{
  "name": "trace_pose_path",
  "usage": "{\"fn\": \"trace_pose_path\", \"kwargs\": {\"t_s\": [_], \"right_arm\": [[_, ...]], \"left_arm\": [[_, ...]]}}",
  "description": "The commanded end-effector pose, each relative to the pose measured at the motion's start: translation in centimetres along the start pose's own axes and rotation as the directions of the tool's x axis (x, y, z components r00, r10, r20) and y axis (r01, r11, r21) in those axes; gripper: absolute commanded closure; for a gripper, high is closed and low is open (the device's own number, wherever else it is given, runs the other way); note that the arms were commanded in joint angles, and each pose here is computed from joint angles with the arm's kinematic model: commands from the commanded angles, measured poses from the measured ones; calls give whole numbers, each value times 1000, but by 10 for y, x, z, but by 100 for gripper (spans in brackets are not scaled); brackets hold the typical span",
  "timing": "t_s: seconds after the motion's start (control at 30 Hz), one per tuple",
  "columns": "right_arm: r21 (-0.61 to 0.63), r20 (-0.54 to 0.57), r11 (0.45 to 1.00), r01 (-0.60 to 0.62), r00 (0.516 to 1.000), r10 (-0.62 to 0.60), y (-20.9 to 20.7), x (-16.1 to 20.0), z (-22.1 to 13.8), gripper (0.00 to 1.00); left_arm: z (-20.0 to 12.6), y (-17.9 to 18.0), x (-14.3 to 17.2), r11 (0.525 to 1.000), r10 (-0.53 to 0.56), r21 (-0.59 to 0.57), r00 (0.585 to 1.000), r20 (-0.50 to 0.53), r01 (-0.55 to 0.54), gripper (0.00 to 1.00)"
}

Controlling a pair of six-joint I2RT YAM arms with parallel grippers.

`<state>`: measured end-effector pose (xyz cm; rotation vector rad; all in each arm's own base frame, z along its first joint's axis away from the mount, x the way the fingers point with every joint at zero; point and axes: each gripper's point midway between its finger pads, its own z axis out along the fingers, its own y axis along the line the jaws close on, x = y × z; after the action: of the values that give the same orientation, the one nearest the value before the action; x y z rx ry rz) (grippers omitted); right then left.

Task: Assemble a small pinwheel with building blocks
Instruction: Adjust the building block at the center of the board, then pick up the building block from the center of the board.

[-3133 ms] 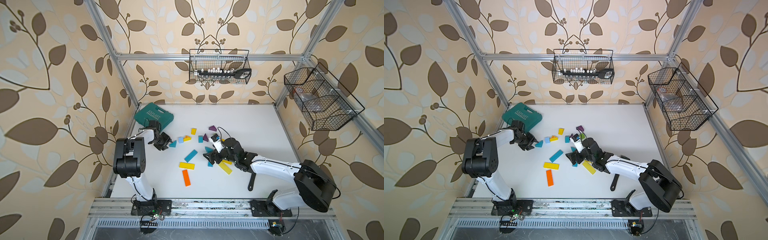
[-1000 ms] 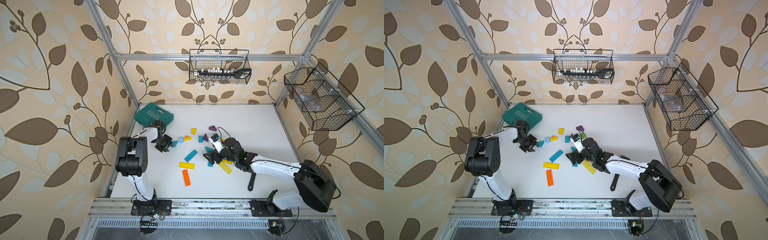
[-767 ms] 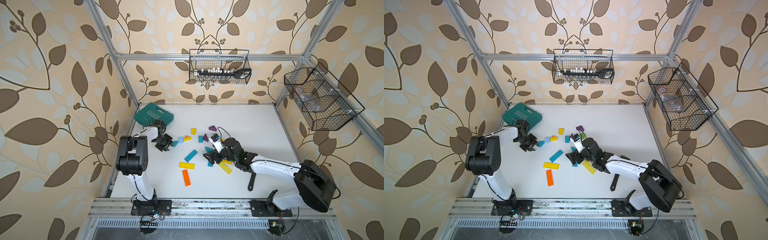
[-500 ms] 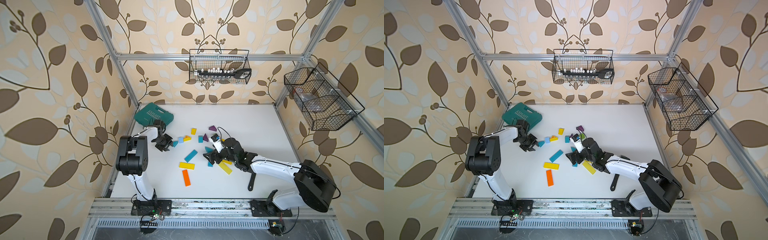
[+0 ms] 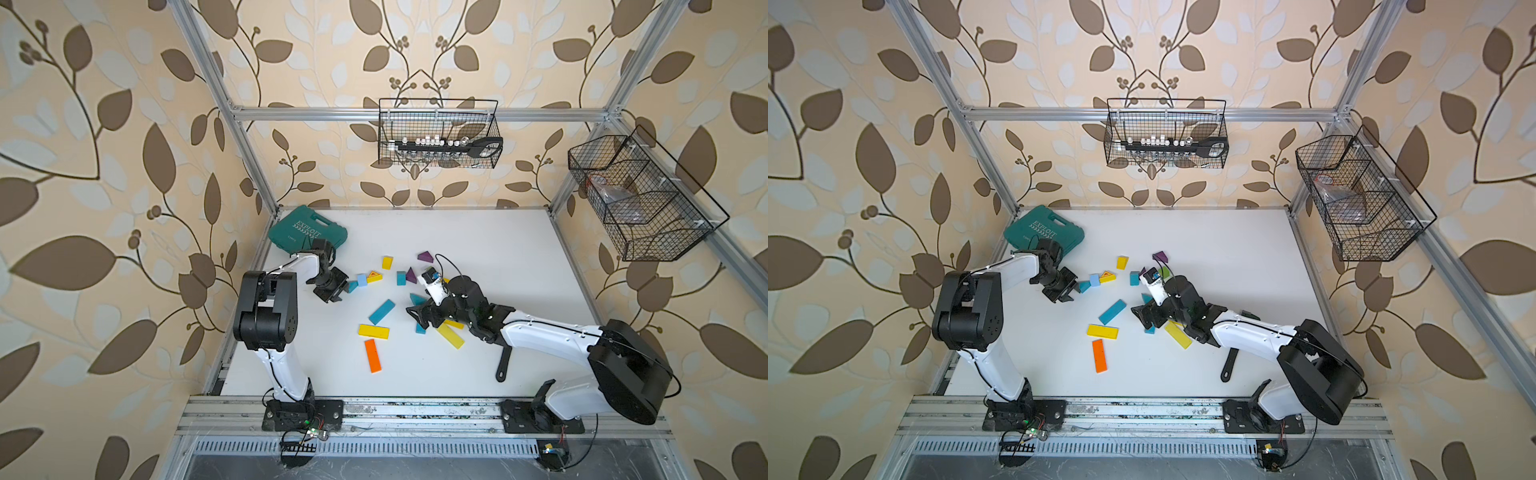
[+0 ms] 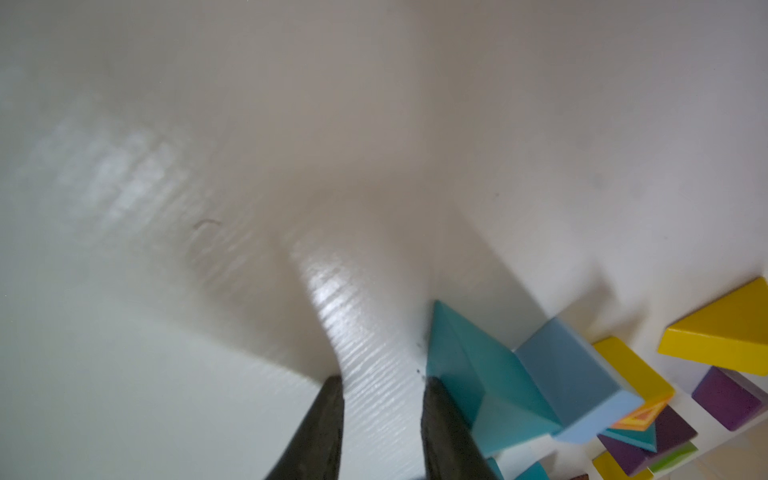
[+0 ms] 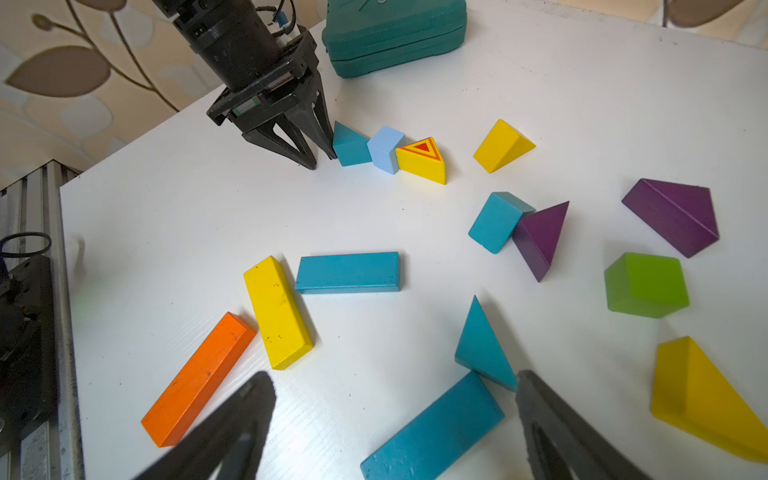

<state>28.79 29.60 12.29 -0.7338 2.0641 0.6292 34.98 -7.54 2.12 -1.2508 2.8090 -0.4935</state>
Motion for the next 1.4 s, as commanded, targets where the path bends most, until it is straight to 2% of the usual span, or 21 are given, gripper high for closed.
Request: {"fn": "trace_pose_path", "kwargs": {"t_s": [0.0,0.1,0.2,0.3,0.37,0.47,0.57,0.67,0.8,0.9,1.03,1.13,1.37], "right_arm": [[0,-9,1000,-11,1000,11,-1,5,0,8],[10,-10,1000,-13,1000,14,-3,4,0,8],[60,-24,997,-37,999,39,-10,-2,-1,10],[159,-44,984,-76,996,84,-25,-15,-1,12],[207,-50,973,-105,992,118,-32,-24,1,17],[238,-56,956,-171,980,189,-36,-37,11,19],[268,-84,931,-247,957,278,-38,-48,32,19],[322,-121,895,-309,924,362,-43,-53,62,19],[471,-150,812,-346,875,460,-65,-50,102,19],[566,-145,753,-336,859,492,-80,-45,131,19],[605,-147,728,-321,854,499,-88,-45,165,21],[596,-137,731,-333,855,501,-89,-45,185,22],[612,-94,709,-350,858,504,-100,-44,207,28]], "left_arm": [[4,16,4,997,-15,-77,1000,0,15,66],[-1,20,8,996,-8,-85,1000,-1,8,65],[-16,23,11,996,13,-87,1000,16,-12,58],[-44,23,9,996,55,-79,996,71,-50,36],[-68,23,6,995,75,-71,989,125,-66,22],[-105,16,2,994,107,2,974,197,-110,2],[-142,6,4,978,166,71,944,287,-194,1],[-162,6,9,967,206,79,924,323,-243,1],[-173,16,14,962,246,29,910,333,-270,1],[-173,17,19,953,273,38,905,327,-301,1],[-171,18,23,946,295,40,904,309,-323,1],[-171,16,25,942,300,53,904,303,-331,1],[-172,21,24,946,296,33,902,315,-322,1]]}}
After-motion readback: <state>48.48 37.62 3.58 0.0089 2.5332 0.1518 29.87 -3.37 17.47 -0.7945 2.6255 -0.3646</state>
